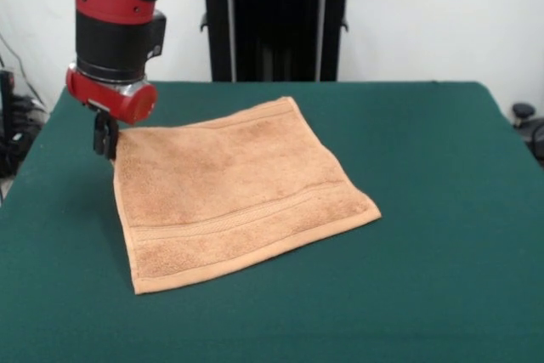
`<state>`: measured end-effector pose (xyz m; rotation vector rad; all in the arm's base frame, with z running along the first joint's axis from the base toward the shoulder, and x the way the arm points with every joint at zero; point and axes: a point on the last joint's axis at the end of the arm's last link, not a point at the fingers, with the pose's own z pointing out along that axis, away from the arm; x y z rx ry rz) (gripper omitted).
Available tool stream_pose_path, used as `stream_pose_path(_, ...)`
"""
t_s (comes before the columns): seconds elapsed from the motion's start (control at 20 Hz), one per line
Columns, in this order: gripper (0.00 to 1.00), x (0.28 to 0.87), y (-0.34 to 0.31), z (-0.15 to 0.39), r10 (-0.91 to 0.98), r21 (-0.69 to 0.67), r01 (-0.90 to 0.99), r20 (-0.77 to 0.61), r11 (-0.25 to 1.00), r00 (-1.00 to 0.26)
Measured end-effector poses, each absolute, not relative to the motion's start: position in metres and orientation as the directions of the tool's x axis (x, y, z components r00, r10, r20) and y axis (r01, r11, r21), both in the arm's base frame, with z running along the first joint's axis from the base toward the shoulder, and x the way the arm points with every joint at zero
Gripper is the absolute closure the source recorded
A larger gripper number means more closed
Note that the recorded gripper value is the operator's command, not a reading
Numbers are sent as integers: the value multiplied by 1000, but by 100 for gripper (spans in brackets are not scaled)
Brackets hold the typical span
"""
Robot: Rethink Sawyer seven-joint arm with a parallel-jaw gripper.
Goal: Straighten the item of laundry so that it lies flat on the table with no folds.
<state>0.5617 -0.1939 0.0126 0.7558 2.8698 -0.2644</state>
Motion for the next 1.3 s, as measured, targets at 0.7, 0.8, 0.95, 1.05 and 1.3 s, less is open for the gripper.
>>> stream_pose_path(0.7,100,560,-194,10,434,-135,465,-205,875,-877)
stream_pose_path(0.8,100,559,-195,9,429,-138,460,-206,877,-880)
stream_pose_path(0.95,100,559,-195,9,422,-142,453,-206,880,-883)
stream_pose_path(1.05,100,558,-195,8,419,-143,451,-206,881,-884)
stream_pose_path(1.3,100,558,-194,8,412,-147,444,-206,884,-888)
